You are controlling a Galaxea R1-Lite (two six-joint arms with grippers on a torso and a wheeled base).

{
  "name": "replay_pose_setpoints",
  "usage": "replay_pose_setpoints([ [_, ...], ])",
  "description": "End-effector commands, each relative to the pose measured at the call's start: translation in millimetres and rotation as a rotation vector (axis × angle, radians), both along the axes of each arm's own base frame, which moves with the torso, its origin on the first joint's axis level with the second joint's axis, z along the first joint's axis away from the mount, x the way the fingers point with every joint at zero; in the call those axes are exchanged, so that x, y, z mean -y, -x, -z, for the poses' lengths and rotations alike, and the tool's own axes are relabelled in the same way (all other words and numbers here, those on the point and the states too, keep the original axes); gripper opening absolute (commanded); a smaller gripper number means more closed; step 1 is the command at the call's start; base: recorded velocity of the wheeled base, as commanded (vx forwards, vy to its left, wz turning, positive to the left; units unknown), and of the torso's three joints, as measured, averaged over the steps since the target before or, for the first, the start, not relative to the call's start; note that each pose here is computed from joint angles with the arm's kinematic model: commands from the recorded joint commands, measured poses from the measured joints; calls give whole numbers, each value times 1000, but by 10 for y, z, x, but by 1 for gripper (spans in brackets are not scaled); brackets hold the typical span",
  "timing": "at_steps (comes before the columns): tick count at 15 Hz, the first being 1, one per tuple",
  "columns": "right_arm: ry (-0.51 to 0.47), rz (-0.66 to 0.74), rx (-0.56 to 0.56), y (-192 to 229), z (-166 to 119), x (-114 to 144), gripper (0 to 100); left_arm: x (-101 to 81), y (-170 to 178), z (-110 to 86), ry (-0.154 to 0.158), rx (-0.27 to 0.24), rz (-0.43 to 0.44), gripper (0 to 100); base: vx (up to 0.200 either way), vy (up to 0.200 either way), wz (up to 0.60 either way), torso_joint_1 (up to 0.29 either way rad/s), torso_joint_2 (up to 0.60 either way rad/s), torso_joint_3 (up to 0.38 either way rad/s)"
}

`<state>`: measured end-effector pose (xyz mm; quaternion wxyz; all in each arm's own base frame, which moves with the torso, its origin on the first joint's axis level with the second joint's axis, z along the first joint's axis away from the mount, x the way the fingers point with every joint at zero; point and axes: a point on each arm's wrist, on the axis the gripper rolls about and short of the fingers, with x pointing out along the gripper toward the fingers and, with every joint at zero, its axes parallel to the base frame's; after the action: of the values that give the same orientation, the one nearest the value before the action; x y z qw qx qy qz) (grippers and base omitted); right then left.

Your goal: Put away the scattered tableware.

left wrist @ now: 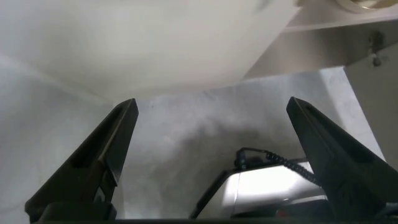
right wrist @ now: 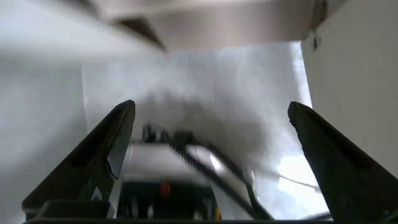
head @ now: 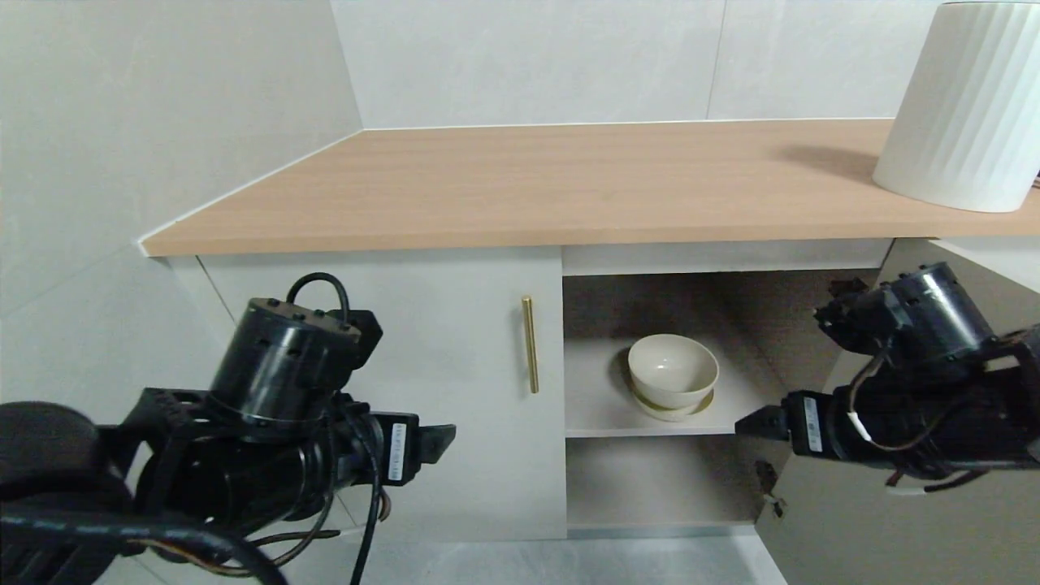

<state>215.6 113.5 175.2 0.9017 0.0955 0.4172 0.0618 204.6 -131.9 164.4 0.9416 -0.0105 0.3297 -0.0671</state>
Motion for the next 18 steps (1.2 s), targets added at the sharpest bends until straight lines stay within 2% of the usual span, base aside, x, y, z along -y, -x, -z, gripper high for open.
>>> replay_pose_setpoints([
  [1,-22,-63,38,376,-93,53,100,-219,242,-128,33,52,-18,100,0,0,0,0,0,0],
  [3,-12,-71,28,427,-55,60,100,-281,342,-139,31,48,-18,100,0,0,0,0,0,0],
  [5,-9,-69,23,433,-39,64,100,-269,329,-141,31,46,-16,100,0,0,0,0,0,0],
  [11,0,-90,10,469,0,40,100,-253,328,-91,17,28,-11,100,-200,0,0,0,2,3],
  [18,5,-103,4,487,18,22,100,-250,335,-90,17,28,-8,100,-200,0,0,2,3,-1],
])
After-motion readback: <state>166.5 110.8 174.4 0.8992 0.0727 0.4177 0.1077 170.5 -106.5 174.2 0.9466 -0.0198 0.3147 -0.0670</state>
